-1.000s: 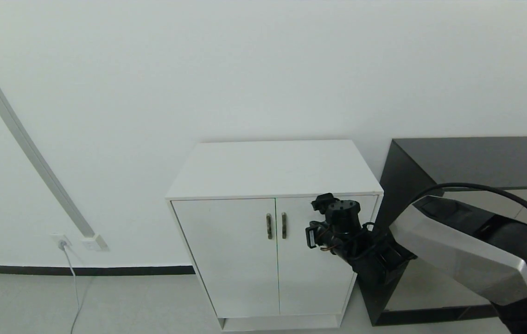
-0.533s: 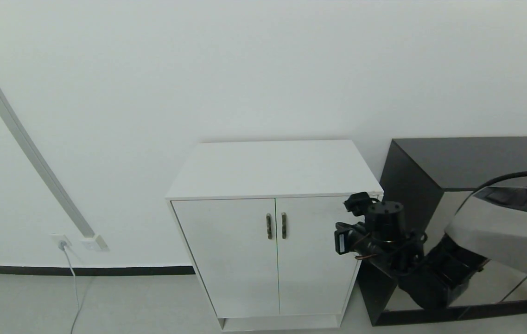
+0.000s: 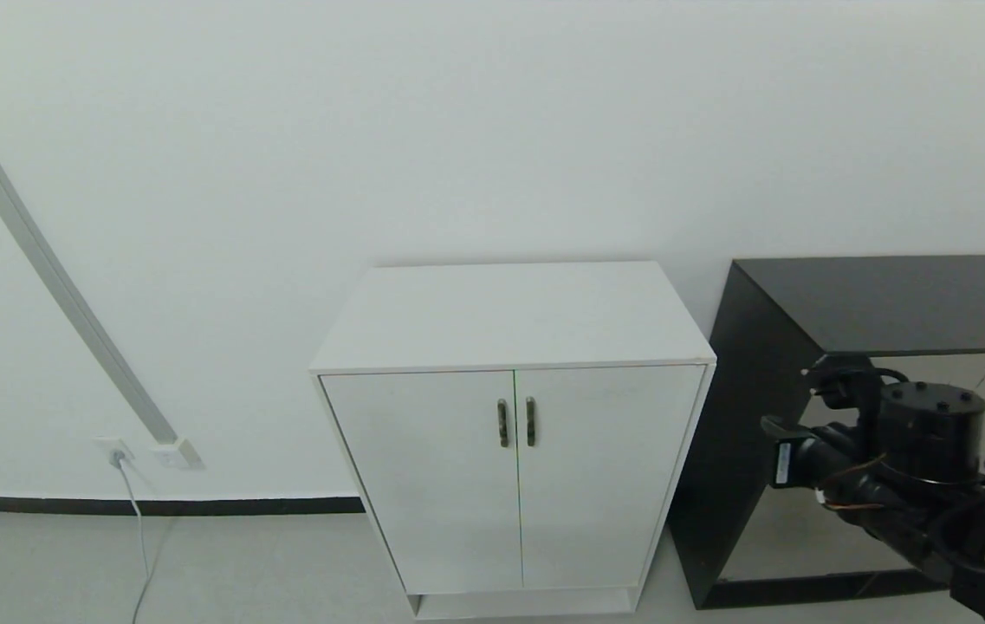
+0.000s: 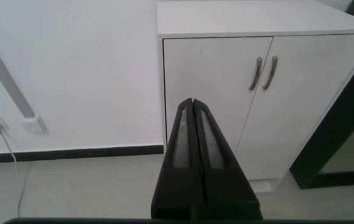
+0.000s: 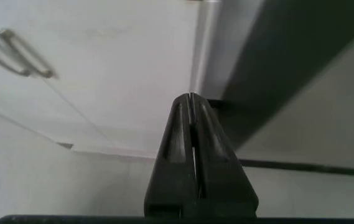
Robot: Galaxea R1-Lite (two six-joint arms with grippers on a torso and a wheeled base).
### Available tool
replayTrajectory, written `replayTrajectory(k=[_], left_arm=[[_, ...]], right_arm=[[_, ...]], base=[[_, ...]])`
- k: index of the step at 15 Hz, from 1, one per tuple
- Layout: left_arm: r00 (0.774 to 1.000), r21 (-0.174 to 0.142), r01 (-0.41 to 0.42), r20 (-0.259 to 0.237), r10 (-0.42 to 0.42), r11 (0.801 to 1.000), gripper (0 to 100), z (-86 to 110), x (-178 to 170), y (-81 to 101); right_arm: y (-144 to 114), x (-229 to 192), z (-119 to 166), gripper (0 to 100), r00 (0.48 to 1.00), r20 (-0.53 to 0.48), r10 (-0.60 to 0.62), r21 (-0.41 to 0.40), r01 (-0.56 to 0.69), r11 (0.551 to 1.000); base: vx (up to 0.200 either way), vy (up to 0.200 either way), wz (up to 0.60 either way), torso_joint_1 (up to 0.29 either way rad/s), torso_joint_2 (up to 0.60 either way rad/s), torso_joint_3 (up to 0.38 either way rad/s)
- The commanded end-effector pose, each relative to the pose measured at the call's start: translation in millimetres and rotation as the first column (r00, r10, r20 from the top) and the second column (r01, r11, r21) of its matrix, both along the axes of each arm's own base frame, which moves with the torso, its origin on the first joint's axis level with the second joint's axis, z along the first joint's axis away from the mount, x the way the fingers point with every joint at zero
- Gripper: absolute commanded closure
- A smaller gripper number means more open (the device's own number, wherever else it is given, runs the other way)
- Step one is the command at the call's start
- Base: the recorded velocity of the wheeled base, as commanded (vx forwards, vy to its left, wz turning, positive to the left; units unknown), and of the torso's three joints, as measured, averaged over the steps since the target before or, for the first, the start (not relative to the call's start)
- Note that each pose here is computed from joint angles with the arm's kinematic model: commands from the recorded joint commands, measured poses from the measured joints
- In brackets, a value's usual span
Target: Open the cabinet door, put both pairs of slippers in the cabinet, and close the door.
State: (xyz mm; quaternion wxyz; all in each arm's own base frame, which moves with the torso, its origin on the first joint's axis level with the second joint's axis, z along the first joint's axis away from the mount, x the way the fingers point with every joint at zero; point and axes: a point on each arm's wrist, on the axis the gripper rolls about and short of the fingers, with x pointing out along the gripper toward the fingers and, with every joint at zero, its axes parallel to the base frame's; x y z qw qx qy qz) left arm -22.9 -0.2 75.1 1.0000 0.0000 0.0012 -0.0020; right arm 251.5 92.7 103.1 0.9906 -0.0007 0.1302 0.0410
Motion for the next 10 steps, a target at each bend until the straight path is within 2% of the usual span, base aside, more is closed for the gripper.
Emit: replayTrajectory(k=[1, 5, 10], left_arm=[[1.0, 0.0, -0.001, 0.001, 0.001, 1.0, 100, 0.5, -0.1, 0.0], [1.0, -0.002, -0.001, -0.001, 0.001, 1.0, 100, 0.0, 0.1, 0.0], [1.0, -0.002, 0.001, -0.001, -0.001, 1.0, 100, 0.0, 0.1, 0.0]], right_arm=[[-29.5, -28.9, 16.6, 100, 0.994, 0.046, -0.102, 0.01, 0.102, 0.995], [-66.2, -63.4, 16.3, 100, 0.973, 0.042, -0.226, 0.006, 0.226, 0.974], [-78.2, -104.3, 19.7, 100, 0.966, 0.084, -0.243, 0.026, 0.241, 0.97]], base=[[0.0, 0.0, 0.0, 0.0, 0.0, 0.0], [0.0, 0.0, 0.0, 0.0, 0.0, 0.0], [0.0, 0.0, 0.0, 0.0, 0.0, 0.0]])
